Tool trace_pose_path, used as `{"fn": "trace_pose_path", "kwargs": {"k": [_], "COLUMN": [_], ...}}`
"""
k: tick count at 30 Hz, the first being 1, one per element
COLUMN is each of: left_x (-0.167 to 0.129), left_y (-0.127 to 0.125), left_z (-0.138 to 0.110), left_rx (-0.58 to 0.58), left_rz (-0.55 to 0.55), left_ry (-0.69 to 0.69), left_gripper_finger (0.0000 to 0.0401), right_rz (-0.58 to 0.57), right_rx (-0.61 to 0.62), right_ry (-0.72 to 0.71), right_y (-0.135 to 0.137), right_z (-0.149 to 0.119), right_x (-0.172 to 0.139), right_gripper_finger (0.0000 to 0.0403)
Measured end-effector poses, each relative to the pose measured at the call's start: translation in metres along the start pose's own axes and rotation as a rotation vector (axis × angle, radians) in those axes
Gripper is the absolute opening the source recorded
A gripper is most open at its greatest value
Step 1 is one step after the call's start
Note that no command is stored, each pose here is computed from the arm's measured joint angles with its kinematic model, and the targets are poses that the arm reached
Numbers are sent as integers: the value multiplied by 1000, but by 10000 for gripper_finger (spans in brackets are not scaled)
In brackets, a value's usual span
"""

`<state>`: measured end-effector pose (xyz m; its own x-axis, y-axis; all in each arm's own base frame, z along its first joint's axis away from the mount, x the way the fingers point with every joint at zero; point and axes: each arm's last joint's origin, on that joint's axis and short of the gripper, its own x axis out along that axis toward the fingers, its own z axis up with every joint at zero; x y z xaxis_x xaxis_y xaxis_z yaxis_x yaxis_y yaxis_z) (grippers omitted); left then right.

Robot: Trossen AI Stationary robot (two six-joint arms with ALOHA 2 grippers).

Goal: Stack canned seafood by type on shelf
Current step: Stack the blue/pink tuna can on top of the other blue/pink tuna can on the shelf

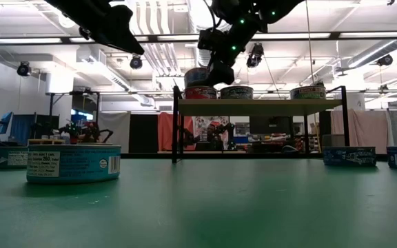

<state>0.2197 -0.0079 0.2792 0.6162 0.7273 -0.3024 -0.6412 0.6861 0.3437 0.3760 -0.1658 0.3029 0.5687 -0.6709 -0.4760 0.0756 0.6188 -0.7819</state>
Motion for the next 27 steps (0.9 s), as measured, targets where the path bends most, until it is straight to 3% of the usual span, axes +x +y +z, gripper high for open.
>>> {"fn": "trace_pose_path", "kwargs": {"k": [27], "left_x": [0], "left_y": [0], "left_z": [0], "left_rx": [0], "left_rz": [0], "left_ry": [0], "left_gripper_finger": [233], "right_rz": [76], "right_rx": [105], "right_ry": [-7], "right_y": [5], "right_z": [-2], "right_x": [-2], "right_gripper_finger": [331]}}
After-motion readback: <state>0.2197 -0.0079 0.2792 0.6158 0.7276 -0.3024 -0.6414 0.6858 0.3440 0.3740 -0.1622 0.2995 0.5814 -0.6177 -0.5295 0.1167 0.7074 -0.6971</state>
